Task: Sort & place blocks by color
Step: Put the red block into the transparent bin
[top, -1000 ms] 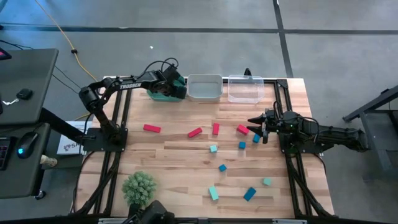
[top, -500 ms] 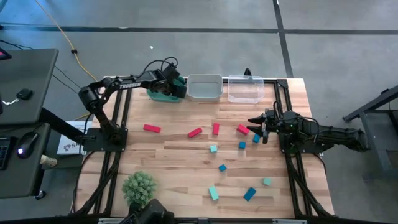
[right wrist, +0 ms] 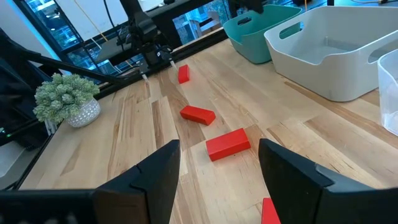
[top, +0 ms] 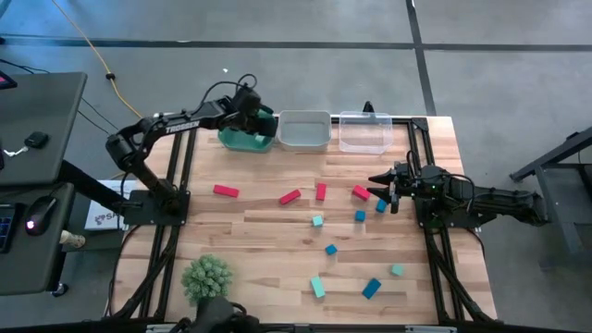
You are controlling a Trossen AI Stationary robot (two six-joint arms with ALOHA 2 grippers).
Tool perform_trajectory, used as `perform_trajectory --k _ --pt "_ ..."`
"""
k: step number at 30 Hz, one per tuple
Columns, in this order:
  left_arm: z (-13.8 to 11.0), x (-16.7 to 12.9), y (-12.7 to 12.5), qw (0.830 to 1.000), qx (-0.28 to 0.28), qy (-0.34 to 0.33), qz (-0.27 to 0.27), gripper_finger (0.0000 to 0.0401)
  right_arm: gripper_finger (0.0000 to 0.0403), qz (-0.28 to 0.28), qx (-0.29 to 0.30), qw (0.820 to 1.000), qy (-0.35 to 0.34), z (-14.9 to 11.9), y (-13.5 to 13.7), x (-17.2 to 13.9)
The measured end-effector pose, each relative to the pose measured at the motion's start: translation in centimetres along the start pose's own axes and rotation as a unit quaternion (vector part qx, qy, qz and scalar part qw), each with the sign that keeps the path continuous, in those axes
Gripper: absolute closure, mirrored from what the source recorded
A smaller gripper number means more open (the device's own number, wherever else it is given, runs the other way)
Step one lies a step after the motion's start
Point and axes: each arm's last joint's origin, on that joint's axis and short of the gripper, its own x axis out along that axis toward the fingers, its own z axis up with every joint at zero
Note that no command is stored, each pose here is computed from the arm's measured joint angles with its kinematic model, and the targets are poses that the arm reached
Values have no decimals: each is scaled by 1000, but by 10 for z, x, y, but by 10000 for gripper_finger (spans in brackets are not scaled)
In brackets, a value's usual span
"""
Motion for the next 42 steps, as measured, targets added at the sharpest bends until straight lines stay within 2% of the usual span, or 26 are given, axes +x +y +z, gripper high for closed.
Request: perform_trajectory --k 6,11,16,22,28,34,37,42 --pt "6 -34 -14 995 25 -34 -87 311 194 0 0 1000 0 0 0 0" --pt "7 -66 -28 983 54 -64 -162 311 194 0 0 1000 0 0 0 0" --pt "3 -101 -41 968 79 -112 -209 311 194 1 3 1000 -3 1 0 0" --pt "-6 -142 -49 949 105 -158 -252 311 194 23 109 993 -46 9 3 0" --pt "-14 -171 -51 935 116 -188 -278 311 194 37 122 986 -108 21 7 -2" --pt "-18 -189 -49 926 121 -208 -291 311 194 92 131 966 -203 39 14 -10" --pt "-20 -194 -48 924 122 -214 -294 311 194 132 136 944 -268 52 19 -17" --pt "-21 -199 -48 919 138 -224 -293 311 194 173 110 911 -359 68 25 -31"
